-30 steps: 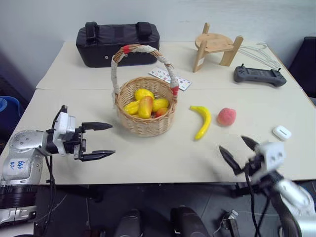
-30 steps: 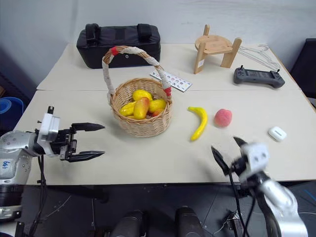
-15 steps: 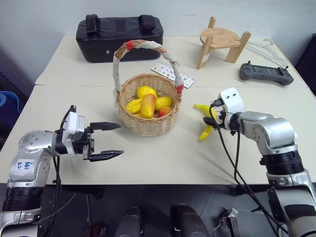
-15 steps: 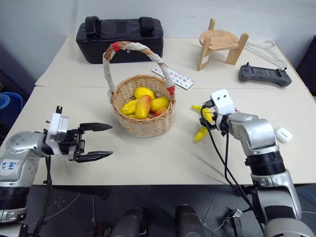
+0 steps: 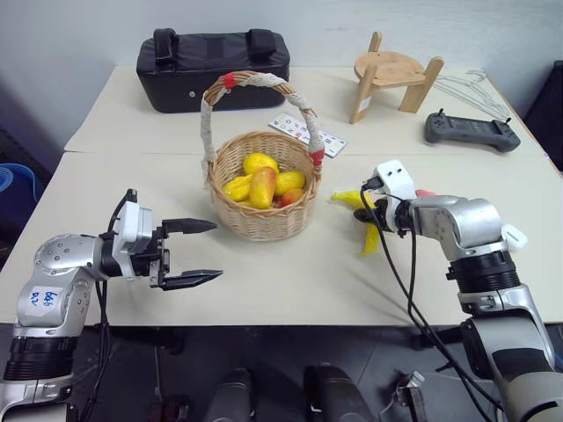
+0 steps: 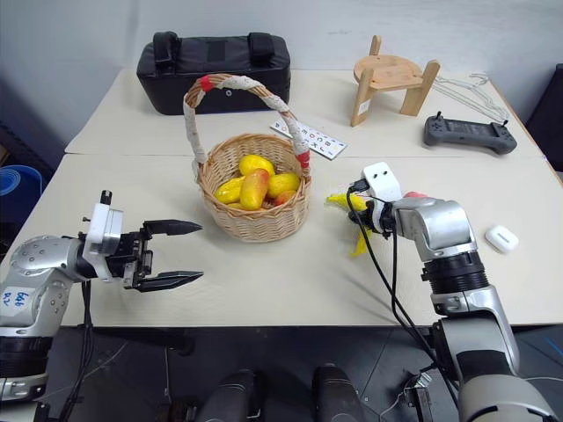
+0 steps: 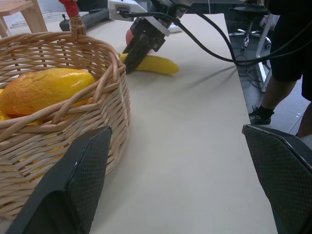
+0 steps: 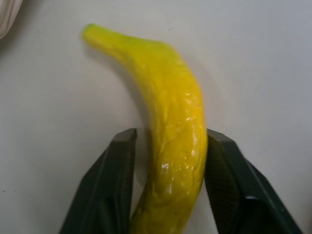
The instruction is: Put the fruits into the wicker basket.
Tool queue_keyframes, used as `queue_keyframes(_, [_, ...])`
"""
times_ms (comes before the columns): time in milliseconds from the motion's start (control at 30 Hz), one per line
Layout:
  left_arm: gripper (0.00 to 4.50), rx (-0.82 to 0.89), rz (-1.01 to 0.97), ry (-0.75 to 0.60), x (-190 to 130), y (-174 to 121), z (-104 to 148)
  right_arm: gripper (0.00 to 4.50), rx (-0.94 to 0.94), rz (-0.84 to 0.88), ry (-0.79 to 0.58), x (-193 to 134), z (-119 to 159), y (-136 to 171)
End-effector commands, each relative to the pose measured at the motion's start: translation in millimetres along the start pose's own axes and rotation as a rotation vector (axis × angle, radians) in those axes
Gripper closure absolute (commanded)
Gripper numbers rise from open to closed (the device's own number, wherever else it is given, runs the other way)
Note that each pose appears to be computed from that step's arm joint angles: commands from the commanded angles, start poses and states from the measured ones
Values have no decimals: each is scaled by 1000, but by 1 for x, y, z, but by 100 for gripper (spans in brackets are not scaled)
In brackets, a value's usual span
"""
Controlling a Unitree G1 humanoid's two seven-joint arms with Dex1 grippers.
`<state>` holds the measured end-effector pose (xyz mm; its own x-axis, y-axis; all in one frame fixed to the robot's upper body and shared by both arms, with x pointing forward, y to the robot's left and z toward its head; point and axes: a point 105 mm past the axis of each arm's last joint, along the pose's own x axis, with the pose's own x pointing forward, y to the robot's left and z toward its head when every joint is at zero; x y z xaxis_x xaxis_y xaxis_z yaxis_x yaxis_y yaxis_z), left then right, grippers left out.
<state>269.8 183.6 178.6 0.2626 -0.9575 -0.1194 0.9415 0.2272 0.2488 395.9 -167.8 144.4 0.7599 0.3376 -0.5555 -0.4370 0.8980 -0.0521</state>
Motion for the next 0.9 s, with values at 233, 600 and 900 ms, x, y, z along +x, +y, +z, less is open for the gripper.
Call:
queue_keyframes(233, [0,-6,112,-136,-13,8,24,379,-195,372,-267,-85,41,46])
queue_keyframes(600, [0,-51,256,-237,-25,18,34,379,-150,600,-526,-89,129,165])
queue_keyframes(900, [0,-64,259,-215,-23,7,27,379,-14,264,-443,-17,159,153])
